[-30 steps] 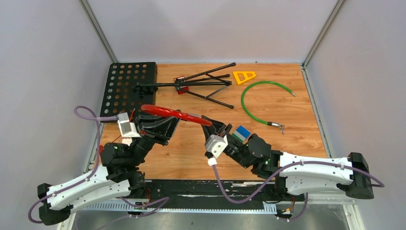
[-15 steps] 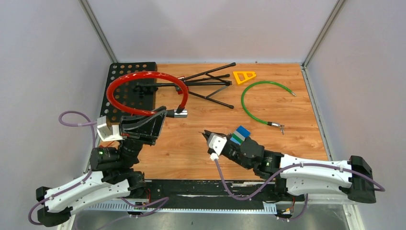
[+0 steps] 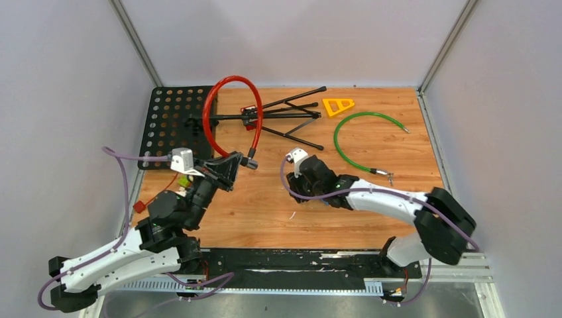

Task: Lock with the key
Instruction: Place the key at the center of the board, then place the lock at the center of the board.

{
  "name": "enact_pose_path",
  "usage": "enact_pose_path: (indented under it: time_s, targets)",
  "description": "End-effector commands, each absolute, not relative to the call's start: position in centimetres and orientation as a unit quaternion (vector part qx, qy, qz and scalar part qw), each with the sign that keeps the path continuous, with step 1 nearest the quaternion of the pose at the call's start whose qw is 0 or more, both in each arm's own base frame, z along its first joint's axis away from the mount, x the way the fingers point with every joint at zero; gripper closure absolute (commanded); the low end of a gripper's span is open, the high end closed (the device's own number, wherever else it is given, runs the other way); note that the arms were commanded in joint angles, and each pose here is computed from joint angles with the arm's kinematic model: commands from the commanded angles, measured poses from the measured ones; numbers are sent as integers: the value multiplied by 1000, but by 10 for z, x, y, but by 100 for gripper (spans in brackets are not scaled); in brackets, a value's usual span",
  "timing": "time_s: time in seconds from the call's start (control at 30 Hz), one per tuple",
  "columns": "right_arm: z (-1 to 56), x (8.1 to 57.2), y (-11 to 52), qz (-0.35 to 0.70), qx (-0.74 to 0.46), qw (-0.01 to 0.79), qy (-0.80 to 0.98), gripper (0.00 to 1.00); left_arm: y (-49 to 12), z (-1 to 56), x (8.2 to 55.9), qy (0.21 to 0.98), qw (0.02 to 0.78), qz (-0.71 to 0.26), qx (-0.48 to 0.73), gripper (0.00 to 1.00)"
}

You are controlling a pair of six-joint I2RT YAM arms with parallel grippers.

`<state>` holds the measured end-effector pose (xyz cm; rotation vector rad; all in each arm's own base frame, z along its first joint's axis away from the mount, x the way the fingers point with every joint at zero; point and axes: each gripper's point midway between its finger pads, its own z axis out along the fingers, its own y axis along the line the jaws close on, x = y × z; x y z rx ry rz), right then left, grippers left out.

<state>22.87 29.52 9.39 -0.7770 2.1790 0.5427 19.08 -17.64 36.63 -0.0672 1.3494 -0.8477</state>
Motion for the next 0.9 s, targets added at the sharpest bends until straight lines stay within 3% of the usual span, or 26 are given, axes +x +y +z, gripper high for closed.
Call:
enact_pose_path:
  time_s: [0.0,0.1,0.2,0.6,0.73,0.87]
  targets:
    - [79,209,314,258,-260,270,890,51,-173,322,202,647,672,-351,-80,100]
    - [89,223,302,226,-230,298,898,40,-175,298,206,666,660,-336,-87,100]
    - [109,239,279,196,-192,340,900,35,-176,274,210,683,651,-320,-88,100]
    - [153,229,222,192,-127,413,881,34,-213,155,226,756,552,-345,-71,98]
    - [152,230,202,165,-102,428,883,27,-188,151,237,776,573,-258,-57,58]
    - [147,238,185,144,-70,428,889,25,-171,153,239,783,581,-217,-51,30]
